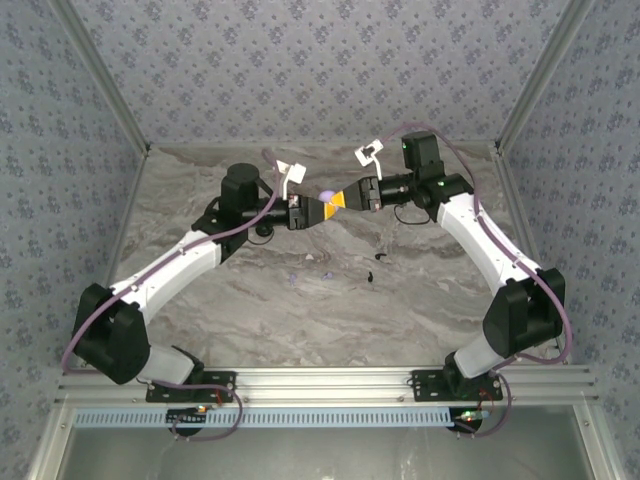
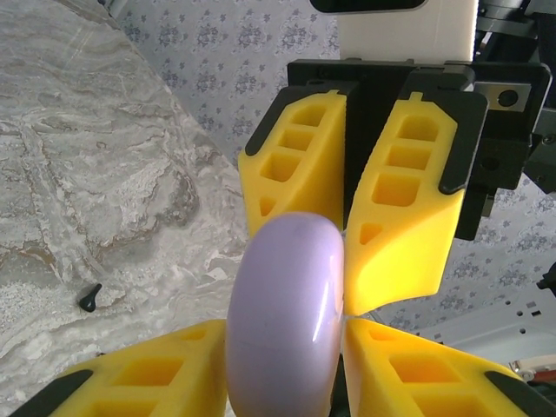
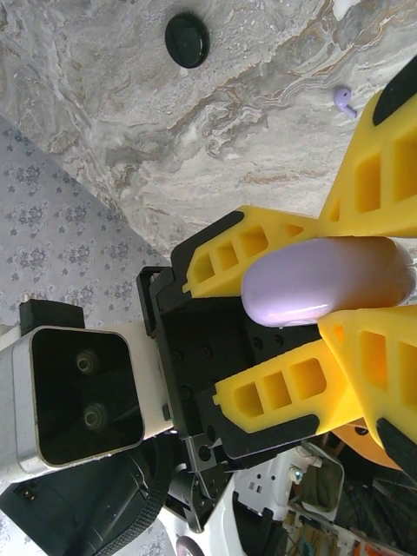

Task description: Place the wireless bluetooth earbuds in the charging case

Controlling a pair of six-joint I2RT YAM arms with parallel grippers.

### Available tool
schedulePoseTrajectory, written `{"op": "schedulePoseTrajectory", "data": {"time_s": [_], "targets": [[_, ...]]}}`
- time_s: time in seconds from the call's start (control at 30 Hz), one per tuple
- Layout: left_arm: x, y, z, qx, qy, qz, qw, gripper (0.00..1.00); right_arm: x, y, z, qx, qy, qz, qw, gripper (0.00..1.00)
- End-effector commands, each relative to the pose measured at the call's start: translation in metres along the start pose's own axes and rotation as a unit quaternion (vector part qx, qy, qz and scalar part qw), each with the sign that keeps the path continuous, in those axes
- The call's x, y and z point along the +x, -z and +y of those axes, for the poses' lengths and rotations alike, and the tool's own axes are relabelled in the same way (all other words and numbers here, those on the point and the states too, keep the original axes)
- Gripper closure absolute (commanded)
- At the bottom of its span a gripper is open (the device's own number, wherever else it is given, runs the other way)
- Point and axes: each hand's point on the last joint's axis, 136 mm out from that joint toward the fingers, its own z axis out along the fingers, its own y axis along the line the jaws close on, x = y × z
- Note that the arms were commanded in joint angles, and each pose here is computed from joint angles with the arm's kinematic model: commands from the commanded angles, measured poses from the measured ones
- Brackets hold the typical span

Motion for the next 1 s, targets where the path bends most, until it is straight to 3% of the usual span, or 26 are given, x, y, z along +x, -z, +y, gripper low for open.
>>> {"op": "schedulePoseTrajectory", "data": {"time_s": [0.0,0.27,0.43,0.6,0.77,0.97], "targets": [[-0.018,0.001,-0.018,0.019,-0.027,-0.021,0.999,0.64,-0.002,0.004,0.023,-0.022,0.025,0.004,0.999,0.79],[-0.017,0.002,-0.018,0.015,-0.031,-0.021,0.999,0.83,0.005,0.003,0.021,-0.014,0.023,0.013,1.0,0.74],[-0.012,0.002,-0.016,-0.003,-0.054,-0.008,0.998,0.84,0.001,0.012,0.007,0.066,0.025,-0.002,0.998,0.49],[-0.01,0.005,-0.012,-0.033,-0.144,-0.014,0.989,0.82,0.001,0.026,-0.003,0.142,0.028,-0.011,0.989,0.44],[0.003,0.007,-0.02,-0.005,-0.284,-0.039,0.958,0.79,0.01,0.032,0.001,0.168,0.032,0.006,0.985,0.43],[0.011,0.005,-0.016,-0.006,-0.337,-0.03,0.941,0.79,0.019,0.027,0.014,0.163,0.05,0.024,0.985,0.43]]}}
